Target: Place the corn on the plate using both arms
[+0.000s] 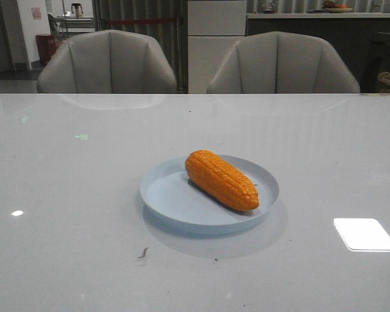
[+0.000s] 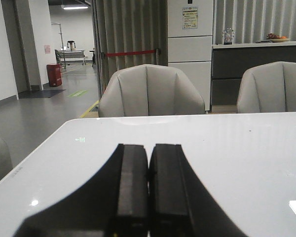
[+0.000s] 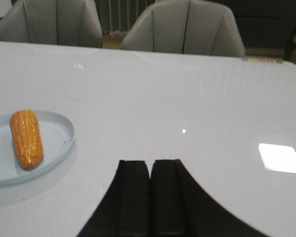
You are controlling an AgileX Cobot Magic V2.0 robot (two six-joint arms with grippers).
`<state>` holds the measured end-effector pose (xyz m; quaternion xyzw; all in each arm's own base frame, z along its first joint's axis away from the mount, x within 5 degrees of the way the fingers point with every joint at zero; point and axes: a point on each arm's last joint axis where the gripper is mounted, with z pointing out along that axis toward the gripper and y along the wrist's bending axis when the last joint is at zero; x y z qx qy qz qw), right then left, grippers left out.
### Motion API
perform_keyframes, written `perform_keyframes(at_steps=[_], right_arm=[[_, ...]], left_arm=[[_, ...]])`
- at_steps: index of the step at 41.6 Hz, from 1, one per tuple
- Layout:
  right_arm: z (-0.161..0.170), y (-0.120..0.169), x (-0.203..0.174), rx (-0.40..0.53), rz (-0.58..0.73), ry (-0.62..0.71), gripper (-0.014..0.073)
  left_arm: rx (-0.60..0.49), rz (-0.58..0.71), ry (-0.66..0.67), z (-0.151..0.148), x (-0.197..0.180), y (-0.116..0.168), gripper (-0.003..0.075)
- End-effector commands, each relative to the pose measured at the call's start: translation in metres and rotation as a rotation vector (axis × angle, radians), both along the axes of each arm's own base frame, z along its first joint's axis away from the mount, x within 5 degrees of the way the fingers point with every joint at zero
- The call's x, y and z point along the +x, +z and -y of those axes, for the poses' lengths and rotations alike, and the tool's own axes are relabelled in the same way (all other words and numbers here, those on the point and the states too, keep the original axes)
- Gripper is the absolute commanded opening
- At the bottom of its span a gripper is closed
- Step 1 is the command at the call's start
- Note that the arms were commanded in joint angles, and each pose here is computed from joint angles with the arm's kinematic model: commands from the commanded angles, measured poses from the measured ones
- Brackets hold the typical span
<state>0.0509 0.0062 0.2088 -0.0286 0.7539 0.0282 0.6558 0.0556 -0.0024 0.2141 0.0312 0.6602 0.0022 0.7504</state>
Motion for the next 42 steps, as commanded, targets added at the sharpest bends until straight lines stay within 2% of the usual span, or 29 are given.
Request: perform_keyframes(at_steps=[1, 5, 9, 17, 42], right_arm=[[0.001, 0.000, 0.001, 0.000, 0.086, -0.015, 0.0025], [0.000, -0.020, 0.002, 0.012, -0.014, -0.003, 0.0025], [-0.001, -0.025, 0.001, 0.019, -0.072, 0.009, 0.0025], [-0.001, -0.020, 0.002, 0.062, -0.014, 0.002, 0.0025], [-0.001, -0.019, 0.002, 0.062, -0.012, 0.002, 0.0025]], left_arm=[[-0.020, 0.063, 0.005, -0.001, -0.001, -0.005, 0.0093], [-0.020, 0.063, 0.005, -0.001, -0.001, -0.005, 0.0094], [-0.020, 0.063, 0.005, -0.001, -0.001, -0.005, 0.0093], [-0.020, 0.063, 0.005, -0.001, -0.001, -0.005, 0.0093], [-0.020, 0.063, 0.005, -0.001, -0.001, -0.005, 0.0093]])
